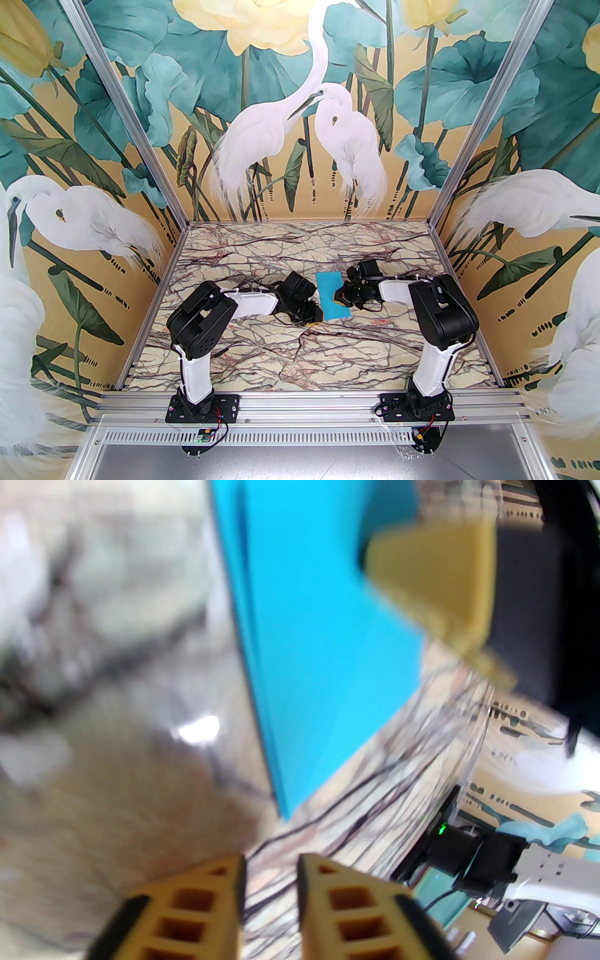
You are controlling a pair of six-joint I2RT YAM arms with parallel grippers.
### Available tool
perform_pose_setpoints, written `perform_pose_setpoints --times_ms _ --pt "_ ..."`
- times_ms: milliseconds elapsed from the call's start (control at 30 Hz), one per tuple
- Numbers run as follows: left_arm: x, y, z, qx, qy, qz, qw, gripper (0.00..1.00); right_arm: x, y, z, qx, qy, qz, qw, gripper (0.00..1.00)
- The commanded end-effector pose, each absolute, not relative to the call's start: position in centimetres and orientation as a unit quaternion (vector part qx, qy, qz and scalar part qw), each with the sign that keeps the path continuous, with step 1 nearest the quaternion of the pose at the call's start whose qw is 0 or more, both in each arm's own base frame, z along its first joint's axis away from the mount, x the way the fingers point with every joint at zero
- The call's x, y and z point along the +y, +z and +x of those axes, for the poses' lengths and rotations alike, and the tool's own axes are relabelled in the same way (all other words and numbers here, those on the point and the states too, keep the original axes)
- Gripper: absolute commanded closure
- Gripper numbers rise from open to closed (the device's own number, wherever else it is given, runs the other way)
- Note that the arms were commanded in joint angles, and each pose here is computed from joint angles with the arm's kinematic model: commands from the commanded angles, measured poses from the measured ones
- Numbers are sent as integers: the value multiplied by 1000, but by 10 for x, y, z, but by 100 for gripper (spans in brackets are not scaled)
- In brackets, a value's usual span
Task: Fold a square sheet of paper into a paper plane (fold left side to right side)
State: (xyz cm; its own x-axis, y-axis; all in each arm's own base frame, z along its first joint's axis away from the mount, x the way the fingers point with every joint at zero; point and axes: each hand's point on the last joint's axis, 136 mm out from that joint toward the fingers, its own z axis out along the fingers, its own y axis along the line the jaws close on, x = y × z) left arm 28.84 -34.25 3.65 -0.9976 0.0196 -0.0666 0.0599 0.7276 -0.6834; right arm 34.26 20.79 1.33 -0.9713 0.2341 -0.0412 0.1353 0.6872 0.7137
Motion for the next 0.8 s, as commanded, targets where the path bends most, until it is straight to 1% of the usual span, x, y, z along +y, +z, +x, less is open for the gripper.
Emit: perform_pose_setpoints --times_ms 0,167,300,400,567,767 --pt "-335 49 343 927 -365 -33 79 59 196 -5 333 933 338 111 59 100" --pt "-334 48 396 930 -339 -52 134 54 199 -6 331 932 339 111 60 100" --pt "-330 36 423 941 -290 -50 165 52 200 -7 330 932 340 111 60 100" --pt "-330 33 439 942 -272 -43 190 50 201 -7 329 931 342 112 59 100" --pt "-336 23 451 945 -263 -33 194 47 202 -8 325 931 344 112 56 100" --pt "-362 20 442 931 -320 -5 176 47 202 -11 323 931 343 116 54 100"
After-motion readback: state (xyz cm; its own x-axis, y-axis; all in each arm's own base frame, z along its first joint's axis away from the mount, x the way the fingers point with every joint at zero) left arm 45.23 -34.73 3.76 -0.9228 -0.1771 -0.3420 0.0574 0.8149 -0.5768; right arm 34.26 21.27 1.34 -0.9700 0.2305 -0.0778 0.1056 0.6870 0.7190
